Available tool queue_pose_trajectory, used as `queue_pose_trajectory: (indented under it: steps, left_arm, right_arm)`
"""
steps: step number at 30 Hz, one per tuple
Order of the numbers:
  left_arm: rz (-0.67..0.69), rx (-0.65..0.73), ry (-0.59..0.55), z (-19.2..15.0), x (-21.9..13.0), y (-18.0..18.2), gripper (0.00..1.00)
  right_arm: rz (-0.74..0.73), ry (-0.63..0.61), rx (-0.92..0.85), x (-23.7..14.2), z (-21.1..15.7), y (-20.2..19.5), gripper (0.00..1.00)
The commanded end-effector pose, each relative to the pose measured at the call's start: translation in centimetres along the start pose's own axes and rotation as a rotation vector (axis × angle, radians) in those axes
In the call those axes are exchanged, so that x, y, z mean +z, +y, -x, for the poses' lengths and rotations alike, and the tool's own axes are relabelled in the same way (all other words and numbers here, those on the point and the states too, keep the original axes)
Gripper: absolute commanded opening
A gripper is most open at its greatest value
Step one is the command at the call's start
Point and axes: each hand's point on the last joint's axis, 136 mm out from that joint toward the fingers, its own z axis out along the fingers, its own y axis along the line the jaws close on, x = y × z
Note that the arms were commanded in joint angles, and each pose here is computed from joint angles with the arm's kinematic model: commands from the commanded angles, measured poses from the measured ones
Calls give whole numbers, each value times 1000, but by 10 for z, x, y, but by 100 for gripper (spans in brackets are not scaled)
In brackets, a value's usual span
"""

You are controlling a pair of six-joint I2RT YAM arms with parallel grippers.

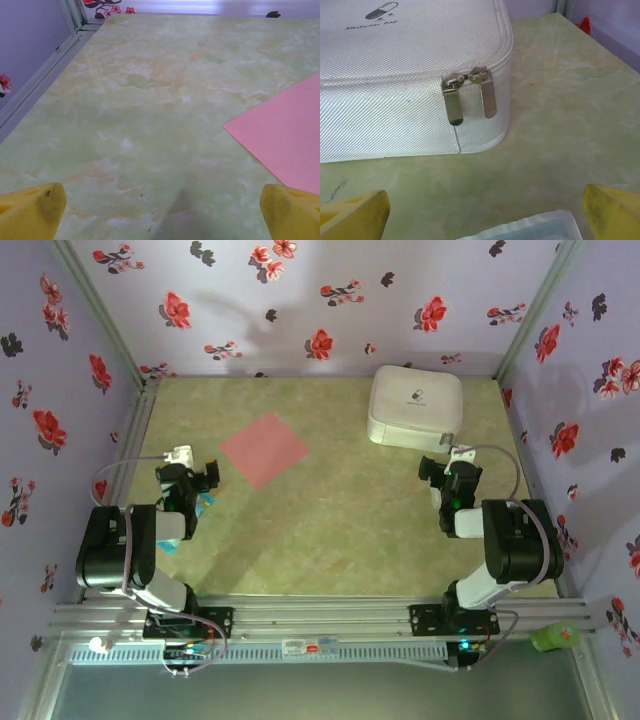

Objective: Fold a paper plane with a square sheet of paper (pick it up from the middle)
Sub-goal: Move the square sheet of paper to the center of the table.

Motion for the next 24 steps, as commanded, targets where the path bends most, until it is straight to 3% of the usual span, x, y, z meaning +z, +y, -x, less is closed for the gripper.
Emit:
queue_pose_trajectory:
  steps: [1, 24]
  left_arm:
    - [-3, 11, -38, 11, 1, 1, 100]
    - [-5, 11, -36, 10, 2, 0, 100]
  right_arm:
    - [14, -4, -14, 2, 5, 3, 99]
    - [-1, 3, -6, 4, 4, 0, 99]
